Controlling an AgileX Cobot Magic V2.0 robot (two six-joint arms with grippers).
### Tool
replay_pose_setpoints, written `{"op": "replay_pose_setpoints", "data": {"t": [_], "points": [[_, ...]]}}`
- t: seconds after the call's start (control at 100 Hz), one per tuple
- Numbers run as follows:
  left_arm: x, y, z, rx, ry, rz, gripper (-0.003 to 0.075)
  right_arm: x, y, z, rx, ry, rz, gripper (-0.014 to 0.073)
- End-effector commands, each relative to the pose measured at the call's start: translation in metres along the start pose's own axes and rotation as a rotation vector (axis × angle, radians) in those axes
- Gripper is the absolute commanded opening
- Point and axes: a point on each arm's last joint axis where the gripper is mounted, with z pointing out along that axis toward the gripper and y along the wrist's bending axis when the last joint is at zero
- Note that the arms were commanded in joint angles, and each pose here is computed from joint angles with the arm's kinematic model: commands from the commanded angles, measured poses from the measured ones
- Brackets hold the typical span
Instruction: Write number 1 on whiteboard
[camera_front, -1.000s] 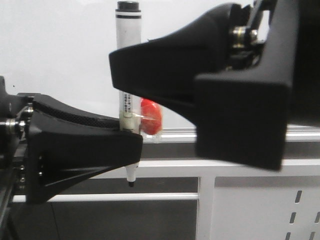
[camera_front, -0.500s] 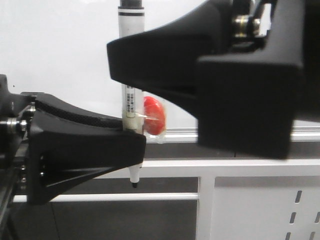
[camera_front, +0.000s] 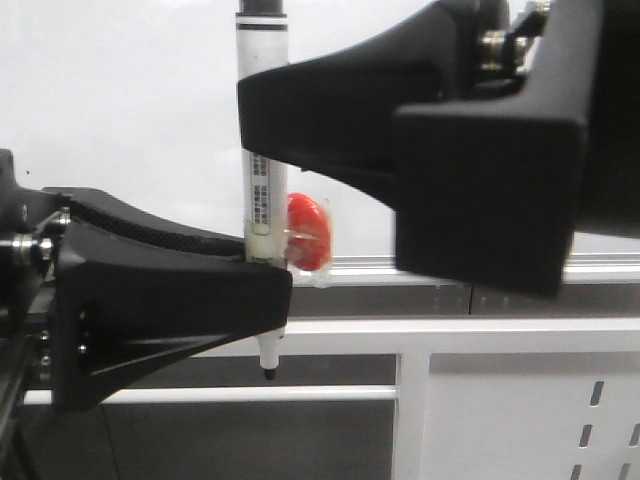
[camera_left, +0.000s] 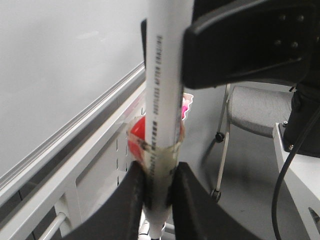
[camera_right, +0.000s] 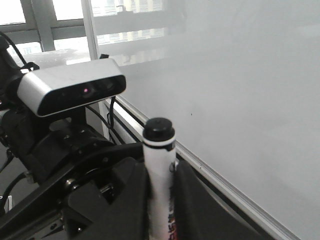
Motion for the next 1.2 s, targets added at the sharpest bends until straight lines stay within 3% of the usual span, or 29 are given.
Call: {"op": "replay_pose_setpoints", "data": {"t": [0.0,0.13,0.23,1.19], "points": [[-0.0290,-0.0029,-0.0009,0.039,-0.256,0.019,0.0086,-0.0182,0.0020,0.0028,-0.024,-0.127,0.001,-0.0079],[-0.0292,-0.0023,-0.0009,0.032,-0.258,0.017,0.0248,-0.0182,0.0020,0.0028,-0.024,-0.127,0.001,-0.0079],[-0.0297,-0.0006,-0.0010,0.015,-0.264,0.010,0.0307,-0.0182,0.0020,0.0028,-0.024,-0.127,0.001,-0.0079],[-0.0281,0.0007,-0.0019,-0.005,-0.256,0.000,0.0340,-0.0180,0.0019,0.0028,-0.024,-0.125,0.001,-0.0079]]}}
